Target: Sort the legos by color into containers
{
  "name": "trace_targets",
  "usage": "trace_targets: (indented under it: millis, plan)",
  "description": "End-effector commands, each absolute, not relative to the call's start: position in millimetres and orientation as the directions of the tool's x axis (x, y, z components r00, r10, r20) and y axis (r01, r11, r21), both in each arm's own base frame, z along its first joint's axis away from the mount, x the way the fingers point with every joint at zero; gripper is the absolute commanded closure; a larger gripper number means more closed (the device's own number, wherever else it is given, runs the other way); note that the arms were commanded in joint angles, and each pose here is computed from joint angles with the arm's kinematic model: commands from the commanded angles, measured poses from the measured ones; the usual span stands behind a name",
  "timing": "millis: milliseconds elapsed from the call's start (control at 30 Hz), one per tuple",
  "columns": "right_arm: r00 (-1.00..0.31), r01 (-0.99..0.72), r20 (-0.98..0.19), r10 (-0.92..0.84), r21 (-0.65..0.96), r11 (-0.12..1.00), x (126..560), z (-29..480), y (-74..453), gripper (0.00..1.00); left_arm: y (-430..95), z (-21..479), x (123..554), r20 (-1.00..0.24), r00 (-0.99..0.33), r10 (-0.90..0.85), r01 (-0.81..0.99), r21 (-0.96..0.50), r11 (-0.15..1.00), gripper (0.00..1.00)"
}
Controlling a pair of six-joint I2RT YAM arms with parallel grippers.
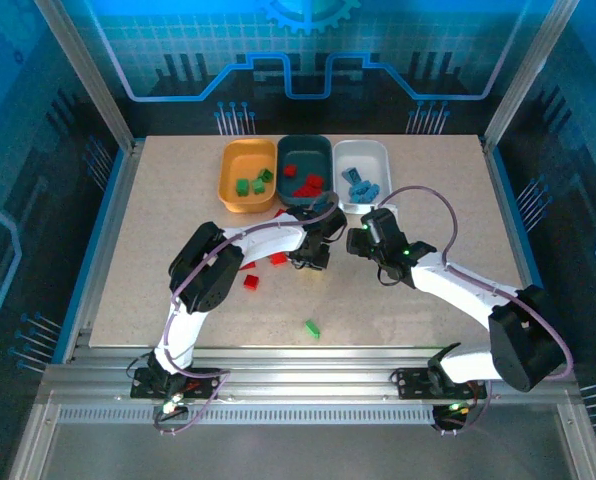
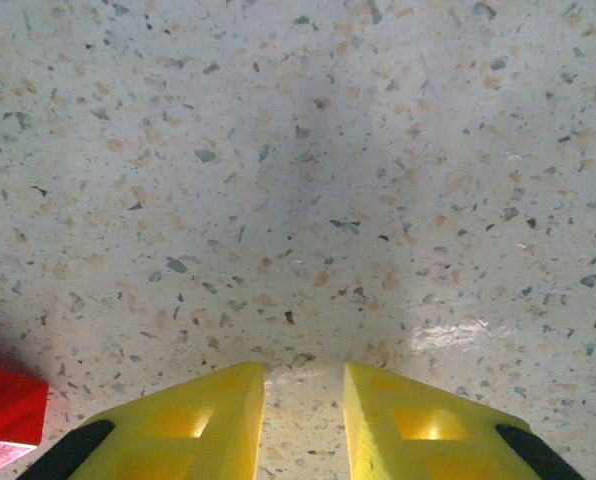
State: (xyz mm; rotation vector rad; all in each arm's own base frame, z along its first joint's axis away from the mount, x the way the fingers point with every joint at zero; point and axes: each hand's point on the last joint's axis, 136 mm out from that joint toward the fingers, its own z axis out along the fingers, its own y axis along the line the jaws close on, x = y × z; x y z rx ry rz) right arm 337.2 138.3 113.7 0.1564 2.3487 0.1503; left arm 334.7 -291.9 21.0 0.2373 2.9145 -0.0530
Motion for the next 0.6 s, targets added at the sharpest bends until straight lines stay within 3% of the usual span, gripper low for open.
trace_targets:
  millis: [0,133,267,433,567]
  plan:
    - [-0.696,0.079,-0.697,0.170,0.161,0.984,340,112,137,0.19,-286,24,333,-0.221,-0.960,0.173,0.171,0.028,0.985,0.64]
    - [-0.697,0.049,-0.700,0.153,0.167,0.985,339,117,144,0.19,-272,48,331,-0.256,-0.954,0.156,0.145,0.059,0.988,0.35]
    - [-0.737,-0.077,-0.673,0.055,0.165,0.983,328,126,168,0.18,-249,64,326,-0.267,-0.962,0.066,0.070,-0.005,0.998,0.13]
    - [-0.826,-0.274,-0.543,-0.150,0.155,0.949,255,114,199,0.17,-227,86,327,-0.272,-0.957,-0.101,-0.029,-0.257,0.966,0.07]
    - [-0.810,-0.469,-0.464,-0.359,0.143,0.872,180,107,211,0.15,-233,140,322,-0.375,-0.922,-0.099,0.068,-0.407,0.911,0.01]
